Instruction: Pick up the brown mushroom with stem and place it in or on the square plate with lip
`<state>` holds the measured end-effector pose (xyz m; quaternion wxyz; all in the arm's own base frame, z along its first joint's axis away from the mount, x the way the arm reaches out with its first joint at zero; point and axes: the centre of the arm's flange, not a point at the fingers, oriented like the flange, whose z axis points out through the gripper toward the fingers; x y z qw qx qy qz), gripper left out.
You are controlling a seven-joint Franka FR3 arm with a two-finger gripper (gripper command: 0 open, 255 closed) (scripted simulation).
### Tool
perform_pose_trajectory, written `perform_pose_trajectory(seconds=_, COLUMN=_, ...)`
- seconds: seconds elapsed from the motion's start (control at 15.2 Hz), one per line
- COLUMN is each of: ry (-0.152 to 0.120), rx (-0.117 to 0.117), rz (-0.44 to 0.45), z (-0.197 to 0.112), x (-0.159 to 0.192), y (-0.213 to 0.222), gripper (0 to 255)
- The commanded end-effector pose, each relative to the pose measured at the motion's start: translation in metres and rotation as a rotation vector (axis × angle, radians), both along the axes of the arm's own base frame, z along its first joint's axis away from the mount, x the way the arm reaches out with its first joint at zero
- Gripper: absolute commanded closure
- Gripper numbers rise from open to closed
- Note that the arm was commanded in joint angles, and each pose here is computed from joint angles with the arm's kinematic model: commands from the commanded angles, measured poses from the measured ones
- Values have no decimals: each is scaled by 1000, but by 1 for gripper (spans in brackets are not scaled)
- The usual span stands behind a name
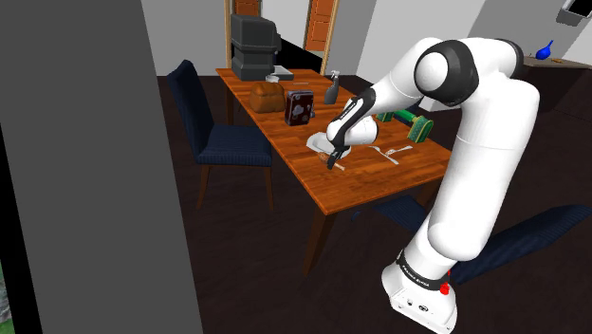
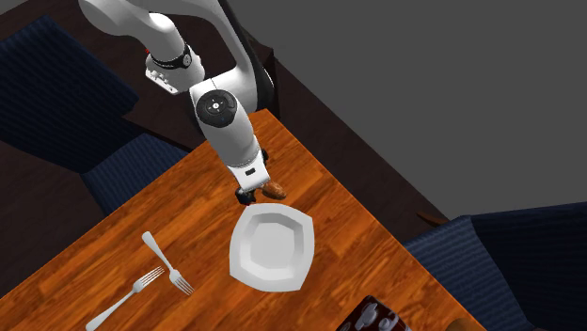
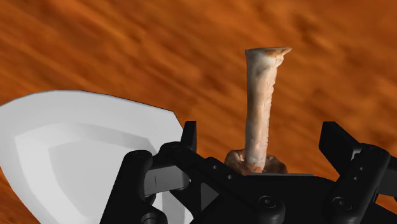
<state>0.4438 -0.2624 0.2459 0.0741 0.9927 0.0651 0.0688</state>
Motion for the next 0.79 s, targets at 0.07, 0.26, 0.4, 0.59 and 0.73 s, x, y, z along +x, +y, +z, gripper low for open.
perform_pose_trajectory(seconds=0.07, ry=0, rx=0, rz=0, z=0, x=0, y=0, gripper=0)
perform_pose_trajectory(seconds=0.26, ry=0, rx=0, rz=0, z=0, x=0, y=0, gripper=255)
perform_pose_trajectory(seconds=0.4, ry=0, rx=0, rz=0, z=0, x=0, y=0, gripper=255)
perform_pose_trajectory(seconds=0.59, ry=0, rx=0, rz=0, z=0, x=0, y=0, gripper=255)
perform_pose_trajectory(seconds=0.73, ry=0, rx=0, rz=0, z=0, x=0, y=0, gripper=255)
